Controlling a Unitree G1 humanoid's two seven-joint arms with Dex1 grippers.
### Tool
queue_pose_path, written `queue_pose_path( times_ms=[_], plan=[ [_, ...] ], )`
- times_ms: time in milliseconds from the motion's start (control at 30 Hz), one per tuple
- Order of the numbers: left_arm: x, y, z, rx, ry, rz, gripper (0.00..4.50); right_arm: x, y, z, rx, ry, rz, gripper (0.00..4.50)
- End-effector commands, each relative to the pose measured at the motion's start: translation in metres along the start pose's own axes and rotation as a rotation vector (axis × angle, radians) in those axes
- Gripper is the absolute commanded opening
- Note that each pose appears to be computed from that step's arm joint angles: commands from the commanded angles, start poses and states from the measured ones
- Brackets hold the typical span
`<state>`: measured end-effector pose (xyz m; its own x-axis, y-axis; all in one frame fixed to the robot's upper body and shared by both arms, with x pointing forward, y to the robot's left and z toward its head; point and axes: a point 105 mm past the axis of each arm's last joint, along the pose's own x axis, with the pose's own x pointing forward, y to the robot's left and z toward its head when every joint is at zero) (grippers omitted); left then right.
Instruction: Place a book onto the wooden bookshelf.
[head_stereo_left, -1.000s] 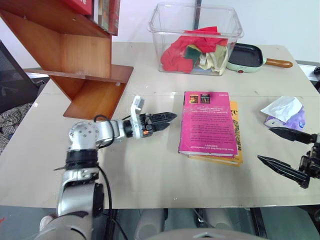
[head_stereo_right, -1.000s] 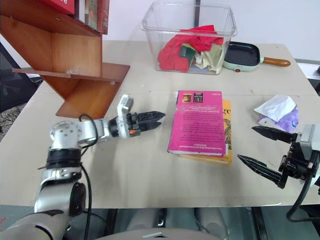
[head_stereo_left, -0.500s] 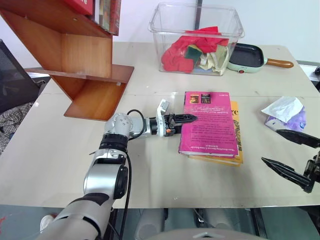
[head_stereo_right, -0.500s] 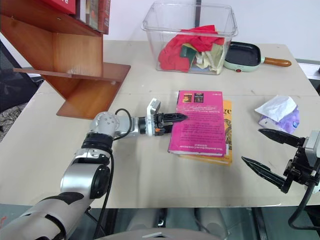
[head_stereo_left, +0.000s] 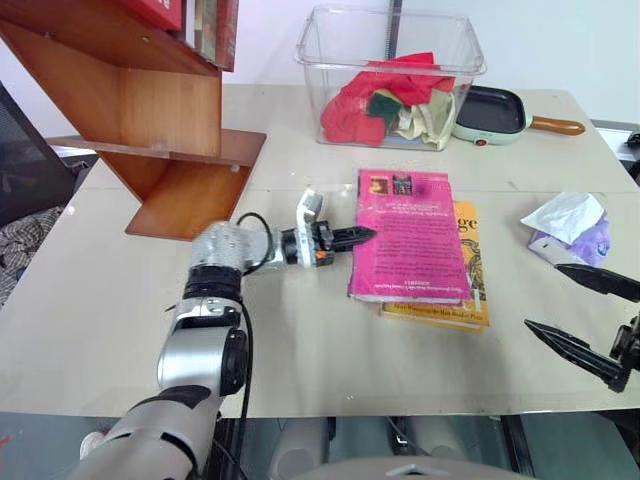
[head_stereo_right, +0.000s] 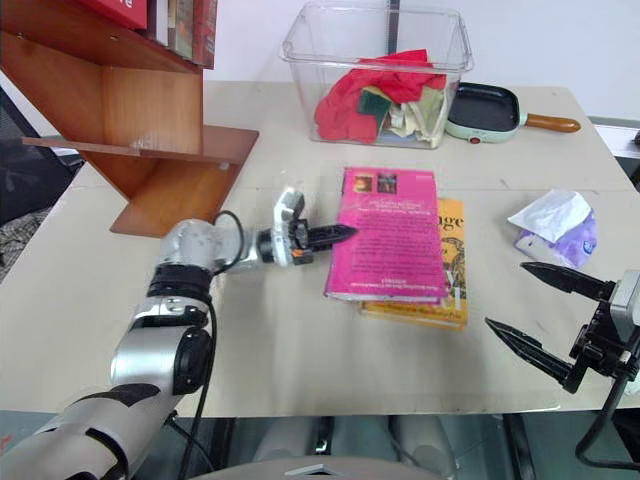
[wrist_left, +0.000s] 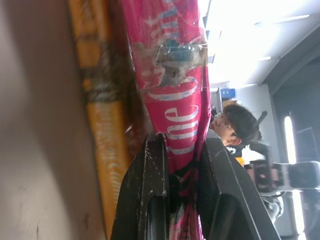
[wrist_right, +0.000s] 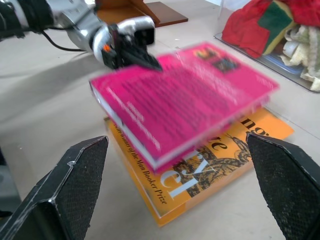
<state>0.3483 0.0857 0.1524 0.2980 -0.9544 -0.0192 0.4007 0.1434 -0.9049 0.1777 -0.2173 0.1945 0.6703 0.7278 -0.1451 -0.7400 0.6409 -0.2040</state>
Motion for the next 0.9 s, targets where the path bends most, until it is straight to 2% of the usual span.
queue_pose_path(
  times_ms=[33,133,200,233,367,500,533,633,733,900],
  plan=[
    [-0.02,-0.053,0.025,0.248,-0.081,-0.047,0.13,0.004,-0.004,0.002,-0.026,-0.028,0.01,4.5],
    [-0.036,-0.076,0.034,0.532,-0.155,0.052,0.13,0.011,-0.008,0.002,-0.028,-0.048,0.034,4.5],
    [-0.048,-0.096,0.032,0.87,-0.17,0.151,0.13,0.016,-0.011,0.002,-0.028,-0.069,0.051,4.5],
    [-0.05,-0.101,0.029,0.975,-0.158,0.175,0.13,0.018,-0.012,0.003,-0.029,-0.076,0.056,4.5],
    [-0.067,-0.126,0.033,1.623,-0.088,0.357,0.13,0.029,-0.018,0.003,-0.032,-0.114,0.083,4.5],
    [-0.077,-0.155,0.031,2.239,0.111,0.376,0.13,0.039,-0.024,0.004,-0.042,-0.149,0.121,4.5],
    [-0.079,-0.161,0.034,2.331,0.13,0.378,0.13,0.042,-0.026,0.005,-0.047,-0.157,0.124,4.5],
    [-0.093,-0.194,0.051,2.512,0.092,0.426,0.13,0.049,-0.032,0.006,-0.057,-0.178,0.137,4.5],
    [-0.118,-0.211,0.064,2.555,0.15,0.543,0.13,0.055,-0.033,0.007,-0.066,-0.191,0.161,4.5],
    [-0.176,-0.203,0.07,2.47,0.44,0.747,0.13,0.064,-0.036,0.014,-0.098,-0.206,0.21,4.5]
  ],
)
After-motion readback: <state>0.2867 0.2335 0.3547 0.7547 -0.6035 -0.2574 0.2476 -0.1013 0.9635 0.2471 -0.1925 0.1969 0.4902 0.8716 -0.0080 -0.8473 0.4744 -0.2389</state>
